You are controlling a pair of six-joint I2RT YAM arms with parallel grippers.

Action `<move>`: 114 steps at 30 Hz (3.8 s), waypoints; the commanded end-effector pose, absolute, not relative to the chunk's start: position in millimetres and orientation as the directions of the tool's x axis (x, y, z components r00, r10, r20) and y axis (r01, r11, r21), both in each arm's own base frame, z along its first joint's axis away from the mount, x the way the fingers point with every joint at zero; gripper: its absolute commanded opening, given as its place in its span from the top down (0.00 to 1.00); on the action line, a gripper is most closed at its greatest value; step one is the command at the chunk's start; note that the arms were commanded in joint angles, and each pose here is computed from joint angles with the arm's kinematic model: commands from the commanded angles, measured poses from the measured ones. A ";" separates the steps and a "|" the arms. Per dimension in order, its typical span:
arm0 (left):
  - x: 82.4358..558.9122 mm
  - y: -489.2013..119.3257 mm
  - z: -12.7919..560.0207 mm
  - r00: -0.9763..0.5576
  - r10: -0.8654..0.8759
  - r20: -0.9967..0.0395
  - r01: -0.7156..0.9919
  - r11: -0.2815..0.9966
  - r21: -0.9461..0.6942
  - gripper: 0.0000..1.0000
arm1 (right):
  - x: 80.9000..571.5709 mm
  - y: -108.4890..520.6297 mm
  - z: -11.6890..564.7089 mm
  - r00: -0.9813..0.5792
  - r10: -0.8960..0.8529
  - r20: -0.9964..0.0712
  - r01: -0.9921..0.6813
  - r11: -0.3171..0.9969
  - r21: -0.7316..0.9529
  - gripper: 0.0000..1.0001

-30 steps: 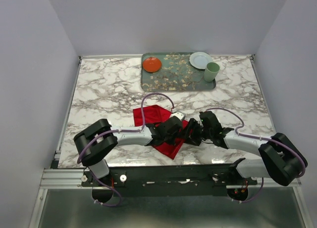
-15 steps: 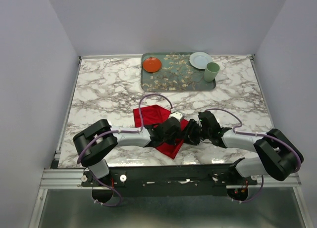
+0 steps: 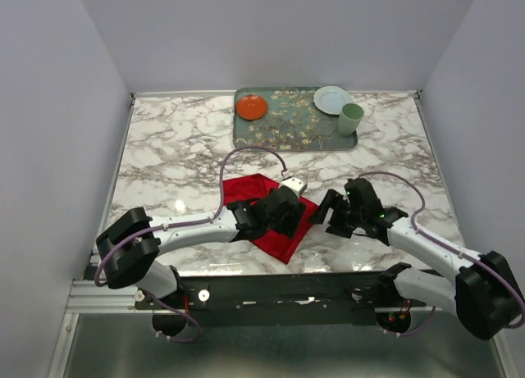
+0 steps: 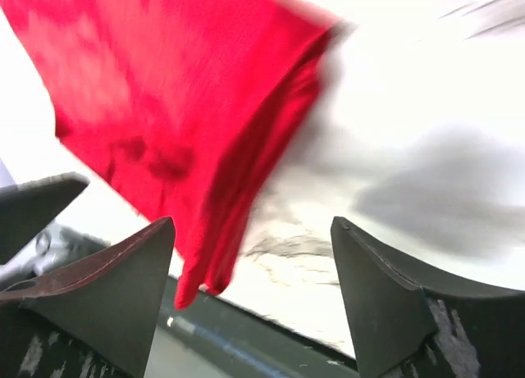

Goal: Fold the napkin, place the utensils inside, and roll it up
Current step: Roll the napkin with the utensil

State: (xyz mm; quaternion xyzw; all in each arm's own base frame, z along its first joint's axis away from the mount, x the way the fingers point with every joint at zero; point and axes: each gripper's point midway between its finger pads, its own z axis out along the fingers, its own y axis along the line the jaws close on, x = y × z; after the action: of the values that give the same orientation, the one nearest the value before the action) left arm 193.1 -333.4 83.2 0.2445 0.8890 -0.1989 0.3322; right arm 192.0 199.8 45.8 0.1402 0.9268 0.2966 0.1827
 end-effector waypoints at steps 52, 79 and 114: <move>152.0 -366.1 17.2 -0.593 0.634 -0.496 0.595 0.761 0.261 0.45 | 208.6 99.8 60.6 -0.802 0.519 -0.296 0.259 0.748 0.611 0.12; 148.4 -358.4 -0.4 -0.661 0.600 -0.451 0.600 0.783 0.162 0.95 | 206.1 125.0 54.8 -0.841 0.469 -0.270 0.147 0.678 0.720 0.12; 141.1 -380.0 47.4 -0.802 0.327 -0.499 0.583 0.608 -0.539 1.00 | 185.6 212.5 27.6 -0.846 0.530 -0.065 0.385 0.690 0.614 0.27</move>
State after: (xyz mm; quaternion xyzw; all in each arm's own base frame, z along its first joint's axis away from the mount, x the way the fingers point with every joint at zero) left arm 145.5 -379.5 36.0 0.2517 0.8896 -0.3360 0.1797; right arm 188.3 220.9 39.3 0.1905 0.9137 0.3376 0.1218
